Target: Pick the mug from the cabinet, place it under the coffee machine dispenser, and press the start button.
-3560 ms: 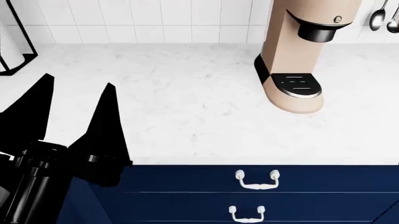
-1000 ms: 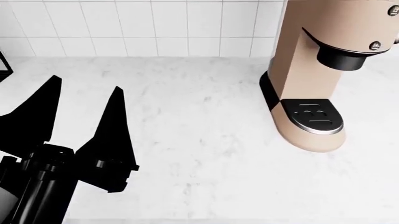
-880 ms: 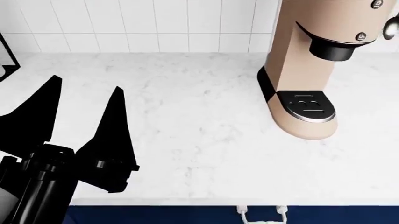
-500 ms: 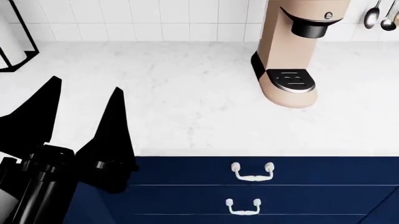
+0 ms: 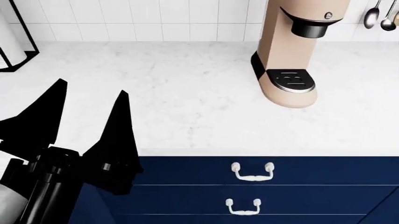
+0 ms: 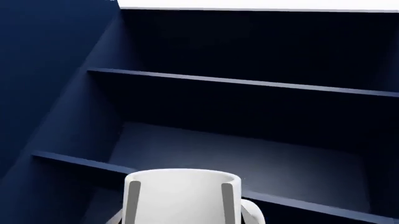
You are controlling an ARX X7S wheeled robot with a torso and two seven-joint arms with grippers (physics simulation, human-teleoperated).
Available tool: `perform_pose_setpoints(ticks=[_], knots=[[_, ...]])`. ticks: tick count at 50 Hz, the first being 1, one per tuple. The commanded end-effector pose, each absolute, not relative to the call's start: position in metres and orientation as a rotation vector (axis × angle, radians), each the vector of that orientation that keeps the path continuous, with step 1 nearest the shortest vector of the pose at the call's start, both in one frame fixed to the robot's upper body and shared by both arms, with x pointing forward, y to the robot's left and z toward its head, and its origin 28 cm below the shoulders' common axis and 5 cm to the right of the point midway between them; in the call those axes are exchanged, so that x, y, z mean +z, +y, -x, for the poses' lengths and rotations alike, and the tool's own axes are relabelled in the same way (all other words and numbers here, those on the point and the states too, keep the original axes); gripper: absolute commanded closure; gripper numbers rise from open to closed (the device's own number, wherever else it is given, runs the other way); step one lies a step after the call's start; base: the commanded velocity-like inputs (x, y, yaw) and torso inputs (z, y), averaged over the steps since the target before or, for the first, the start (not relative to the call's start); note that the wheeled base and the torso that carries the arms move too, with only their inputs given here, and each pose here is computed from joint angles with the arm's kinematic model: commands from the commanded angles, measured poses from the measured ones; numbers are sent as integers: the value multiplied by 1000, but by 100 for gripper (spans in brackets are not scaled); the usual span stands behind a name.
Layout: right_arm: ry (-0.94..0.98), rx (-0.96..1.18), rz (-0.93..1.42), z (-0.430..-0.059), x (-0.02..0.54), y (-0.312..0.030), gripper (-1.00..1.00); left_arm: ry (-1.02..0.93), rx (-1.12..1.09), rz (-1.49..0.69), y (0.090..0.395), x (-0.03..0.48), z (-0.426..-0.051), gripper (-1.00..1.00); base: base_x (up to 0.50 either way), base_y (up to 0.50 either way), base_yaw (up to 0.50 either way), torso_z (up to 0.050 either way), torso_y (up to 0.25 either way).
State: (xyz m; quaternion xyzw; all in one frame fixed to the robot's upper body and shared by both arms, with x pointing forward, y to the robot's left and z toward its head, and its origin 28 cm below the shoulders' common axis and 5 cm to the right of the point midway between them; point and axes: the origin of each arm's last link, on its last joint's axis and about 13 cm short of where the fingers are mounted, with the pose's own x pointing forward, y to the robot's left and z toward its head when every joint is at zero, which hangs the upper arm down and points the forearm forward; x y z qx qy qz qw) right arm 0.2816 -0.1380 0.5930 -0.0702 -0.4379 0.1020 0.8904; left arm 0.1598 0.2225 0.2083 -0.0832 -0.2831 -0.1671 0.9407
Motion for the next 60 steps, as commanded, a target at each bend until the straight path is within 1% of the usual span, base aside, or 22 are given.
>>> perform_pose_setpoints(ticks=[1, 18, 39, 55, 60], knots=[[-861, 285, 172, -265, 554, -140, 100, -575, -345, 169, 221, 207, -159, -100, 0, 0, 0, 0, 0], [-773, 353, 124, -254, 492, -136, 100, -568, -350, 166, 219, 206, -159, -100, 0, 0, 0, 0, 0], [-617, 399, 101, -259, 419, -134, 100, -559, -351, 164, 218, 203, -158, -100, 0, 0, 0, 0, 0], [-563, 399, 89, -256, 381, -136, 100, -554, -355, 162, 217, 202, -159, -100, 0, 0, 0, 0, 0], [-540, 409, 95, -263, 379, -133, 100, -552, -356, 160, 217, 202, -158, -100, 0, 0, 0, 0, 0]])
